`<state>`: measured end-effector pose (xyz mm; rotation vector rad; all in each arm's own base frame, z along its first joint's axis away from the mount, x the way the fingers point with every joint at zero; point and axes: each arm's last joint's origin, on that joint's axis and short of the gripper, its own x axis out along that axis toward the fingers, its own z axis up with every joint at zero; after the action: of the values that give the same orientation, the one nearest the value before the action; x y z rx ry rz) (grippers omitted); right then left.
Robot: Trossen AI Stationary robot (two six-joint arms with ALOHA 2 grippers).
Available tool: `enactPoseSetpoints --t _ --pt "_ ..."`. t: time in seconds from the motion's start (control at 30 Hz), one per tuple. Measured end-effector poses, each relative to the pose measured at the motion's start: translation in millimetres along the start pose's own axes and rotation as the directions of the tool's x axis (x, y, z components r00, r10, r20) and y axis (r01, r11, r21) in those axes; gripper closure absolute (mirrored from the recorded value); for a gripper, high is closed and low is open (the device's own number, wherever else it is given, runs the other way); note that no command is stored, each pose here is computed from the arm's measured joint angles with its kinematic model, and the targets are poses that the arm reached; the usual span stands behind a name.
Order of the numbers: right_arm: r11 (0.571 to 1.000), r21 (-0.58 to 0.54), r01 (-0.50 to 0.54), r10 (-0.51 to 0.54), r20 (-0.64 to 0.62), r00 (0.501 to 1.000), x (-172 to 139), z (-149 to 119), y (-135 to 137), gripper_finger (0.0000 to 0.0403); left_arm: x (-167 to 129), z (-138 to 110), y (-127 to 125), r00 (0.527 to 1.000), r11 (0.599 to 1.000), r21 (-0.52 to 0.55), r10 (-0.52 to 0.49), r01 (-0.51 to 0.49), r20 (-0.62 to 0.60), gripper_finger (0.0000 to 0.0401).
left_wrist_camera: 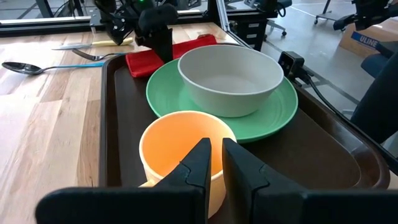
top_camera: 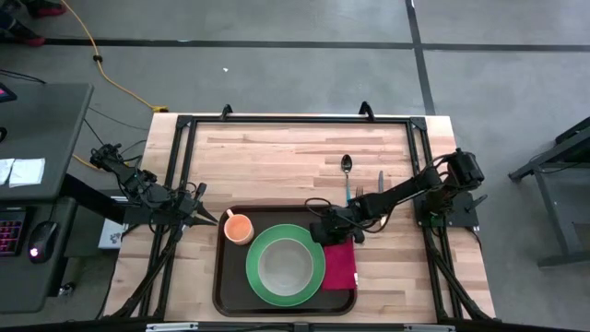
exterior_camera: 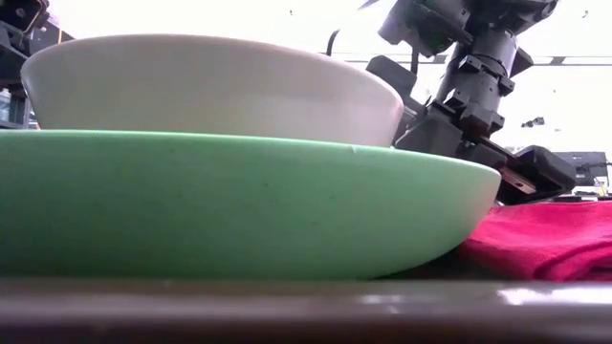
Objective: Set up tray
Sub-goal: Put the red table napkin to the right of the green plate on the brown serving tray
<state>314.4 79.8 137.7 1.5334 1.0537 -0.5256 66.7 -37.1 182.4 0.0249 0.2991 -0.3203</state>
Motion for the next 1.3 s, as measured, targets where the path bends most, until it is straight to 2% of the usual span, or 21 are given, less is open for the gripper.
enactPoseSetpoints --t 0.3,0.87,1.3 --pt "1.000 0.002 0.000 0.000 0.003 1.000 0.0 0.1 0.0 0.0400 0.0 0.0 0.0 1.000 1.000 0.000 0.000 0.000 0.000 0.0329" --pt "0.998 0.058 -0.016 0.015 0.009 1.000 0.0 0.2 1.3 0.0351 0.0 0.0 0.0 1.000 1.000 0.000 0.000 0.000 0.000 0.0329" --pt "0.998 0.052 -0.023 0.022 0.012 1.000 0.0 0.4 1.9 0.0370 0.0 0.0 0.0 1.000 1.000 0.000 0.000 0.000 0.000 0.0329"
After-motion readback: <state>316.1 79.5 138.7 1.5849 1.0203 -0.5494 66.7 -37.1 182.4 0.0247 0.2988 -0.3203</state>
